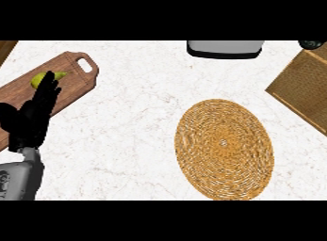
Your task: Pick the eggplant from the placemat and place it in the basket
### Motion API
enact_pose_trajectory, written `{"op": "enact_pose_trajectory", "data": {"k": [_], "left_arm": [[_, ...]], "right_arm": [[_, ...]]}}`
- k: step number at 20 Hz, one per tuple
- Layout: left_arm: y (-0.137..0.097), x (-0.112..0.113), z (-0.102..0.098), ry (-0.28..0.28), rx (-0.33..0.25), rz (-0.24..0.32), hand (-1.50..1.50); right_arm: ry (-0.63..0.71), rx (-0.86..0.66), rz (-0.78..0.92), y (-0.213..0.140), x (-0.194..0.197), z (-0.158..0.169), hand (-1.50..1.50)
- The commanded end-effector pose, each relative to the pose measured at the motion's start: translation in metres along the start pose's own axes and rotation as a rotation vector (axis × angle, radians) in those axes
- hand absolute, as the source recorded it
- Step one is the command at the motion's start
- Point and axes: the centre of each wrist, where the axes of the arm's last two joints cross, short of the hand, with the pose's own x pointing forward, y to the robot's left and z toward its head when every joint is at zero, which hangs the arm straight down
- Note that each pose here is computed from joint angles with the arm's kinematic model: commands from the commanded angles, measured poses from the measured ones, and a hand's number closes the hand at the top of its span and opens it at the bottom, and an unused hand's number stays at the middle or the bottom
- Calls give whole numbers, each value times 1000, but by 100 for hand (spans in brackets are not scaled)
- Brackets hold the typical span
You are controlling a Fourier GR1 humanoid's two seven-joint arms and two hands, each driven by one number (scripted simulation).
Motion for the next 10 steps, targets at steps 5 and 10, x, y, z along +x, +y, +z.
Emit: {"op": "enact_pose_trajectory", "data": {"k": [5,10], "left_arm": [[-10,0,0,-11,8,6,0],[-13,2,-10,-9,13,-3,0]], "right_arm": [[20,127,29,18,-4,5,150],[30,95,48,34,-21,11,150]]}}
